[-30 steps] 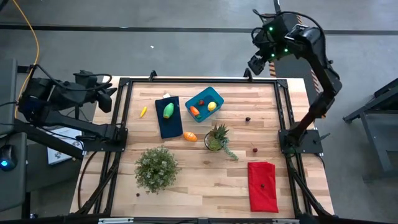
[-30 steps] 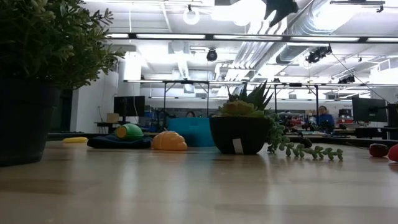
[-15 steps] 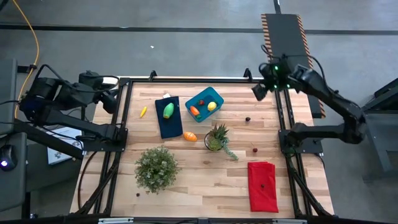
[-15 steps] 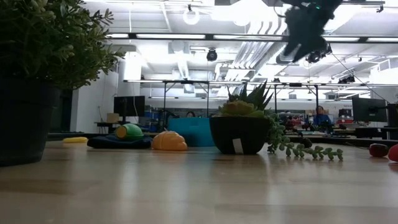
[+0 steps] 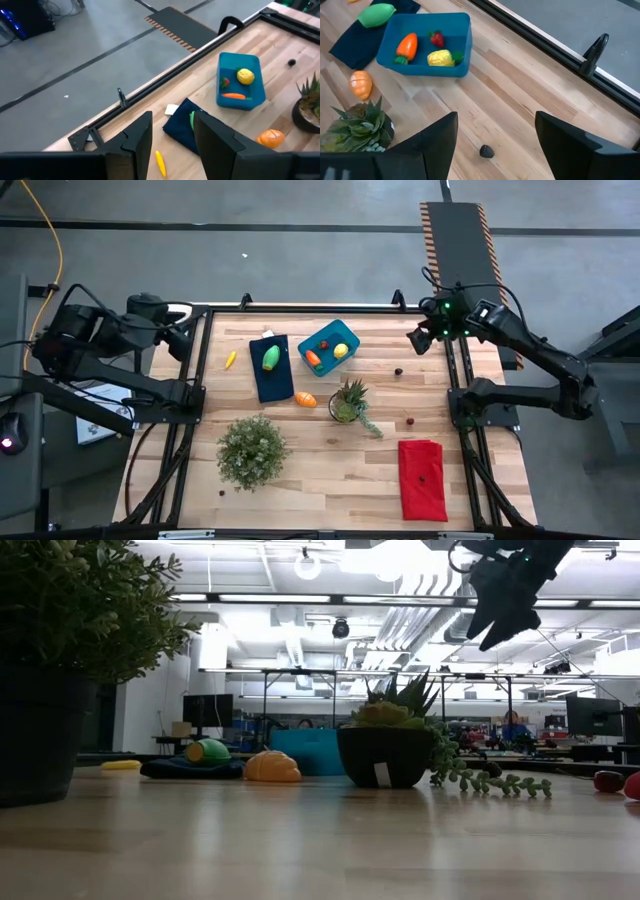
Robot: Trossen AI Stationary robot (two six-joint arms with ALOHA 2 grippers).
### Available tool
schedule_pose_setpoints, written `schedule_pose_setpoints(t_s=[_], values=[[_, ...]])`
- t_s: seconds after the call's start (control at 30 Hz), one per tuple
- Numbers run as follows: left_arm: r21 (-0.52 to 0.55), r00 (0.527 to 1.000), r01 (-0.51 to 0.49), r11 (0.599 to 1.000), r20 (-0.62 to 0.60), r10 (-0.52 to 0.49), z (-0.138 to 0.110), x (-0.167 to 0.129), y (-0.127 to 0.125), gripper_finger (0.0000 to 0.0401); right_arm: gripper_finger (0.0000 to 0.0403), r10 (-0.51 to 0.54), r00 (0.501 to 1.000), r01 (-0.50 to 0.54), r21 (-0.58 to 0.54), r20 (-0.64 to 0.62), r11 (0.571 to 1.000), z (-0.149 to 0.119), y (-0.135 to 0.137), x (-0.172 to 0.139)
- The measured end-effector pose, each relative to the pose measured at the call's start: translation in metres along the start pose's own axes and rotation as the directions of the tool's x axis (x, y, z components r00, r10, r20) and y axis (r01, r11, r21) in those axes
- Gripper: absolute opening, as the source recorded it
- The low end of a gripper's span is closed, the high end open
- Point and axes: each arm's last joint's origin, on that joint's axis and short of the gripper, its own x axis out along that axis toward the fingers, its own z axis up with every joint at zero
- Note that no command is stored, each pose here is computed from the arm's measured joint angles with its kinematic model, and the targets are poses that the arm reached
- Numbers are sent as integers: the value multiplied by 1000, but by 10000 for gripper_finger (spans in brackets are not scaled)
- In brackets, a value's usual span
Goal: Pick and placing Produce into tupperware
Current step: Put the yellow corn into the blue bin
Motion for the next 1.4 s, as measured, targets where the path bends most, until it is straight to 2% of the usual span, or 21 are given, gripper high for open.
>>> schedule_pose_setpoints(t_s=[0.33, 0.7, 0.9, 1.03, 1.17, 1.33, 1.4], values=[[25, 997, 15, 1000, -73, -13, -13, 17, -14, 131, 256, 1, 1000, -1, -21, 0, 1000, 0, 0, 0], [45, 999, 36, 998, -22, -35, -10, 20, -18, 131, 256, 1, 1000, -1, -8, 1, 1000, 0, 0, 0], [3, 998, 58, 998, 22, -58, -8, 16, -15, 131, 256, 4, 1000, -4, 8, 16, 1000, 2, 0, 0], [-55, 986, 151, 987, 86, -146, -1, 12, -17, 131, 256, 5, 1000, -5, 28, 21, 1000, 2, 0, 0], [-50, 958, 256, 965, 147, -247, 8, 9, -24, 131, 256, 5, 1000, -5, 35, 21, 999, 2, 0, 0], [-15, 879, 420, 908, 256, -402, 26, 5, -36, 131, 256, 5, 1000, -6, 49, 21, 999, 2, 0, 0], [-5, 853, 448, 894, 301, -426, 32, 3, -40, 131, 256, 5, 1000, -6, 49, 21, 999, 2, 0, 0]])
